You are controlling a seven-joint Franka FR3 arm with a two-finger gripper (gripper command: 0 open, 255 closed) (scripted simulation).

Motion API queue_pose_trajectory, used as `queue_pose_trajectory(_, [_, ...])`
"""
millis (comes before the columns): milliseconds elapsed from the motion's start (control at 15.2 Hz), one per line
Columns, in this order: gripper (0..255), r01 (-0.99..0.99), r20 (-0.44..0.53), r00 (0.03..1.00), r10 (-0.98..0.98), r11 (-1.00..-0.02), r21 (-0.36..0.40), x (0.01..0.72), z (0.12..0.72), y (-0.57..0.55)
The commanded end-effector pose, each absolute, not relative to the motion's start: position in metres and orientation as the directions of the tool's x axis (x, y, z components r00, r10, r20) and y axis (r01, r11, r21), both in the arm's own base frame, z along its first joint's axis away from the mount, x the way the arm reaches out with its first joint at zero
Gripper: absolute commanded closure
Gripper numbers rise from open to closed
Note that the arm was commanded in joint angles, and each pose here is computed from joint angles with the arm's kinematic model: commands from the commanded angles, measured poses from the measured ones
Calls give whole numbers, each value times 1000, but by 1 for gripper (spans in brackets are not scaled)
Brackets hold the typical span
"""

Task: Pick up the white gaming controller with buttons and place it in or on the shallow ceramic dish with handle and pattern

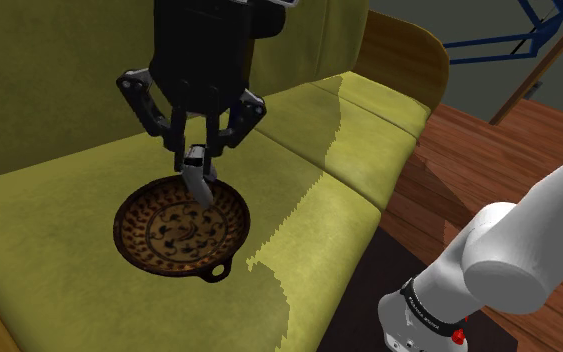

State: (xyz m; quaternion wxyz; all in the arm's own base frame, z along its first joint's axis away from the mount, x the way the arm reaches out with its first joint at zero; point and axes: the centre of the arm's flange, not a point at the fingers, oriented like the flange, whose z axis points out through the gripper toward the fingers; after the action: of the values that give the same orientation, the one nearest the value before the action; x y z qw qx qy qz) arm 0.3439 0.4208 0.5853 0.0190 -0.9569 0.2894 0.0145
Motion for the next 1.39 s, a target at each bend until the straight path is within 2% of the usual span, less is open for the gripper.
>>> queue_pose_trajectory(0, [255, -558, -40, 830, -557, -829, -31, 343, 582, 441])
queue_pose_trajectory(924, [255, -558, -40, 830, -557, -829, -31, 343, 508, 441])
queue_pose_trajectory(1320, [255, -558, -40, 830, -557, -829, -31, 343, 508, 441])
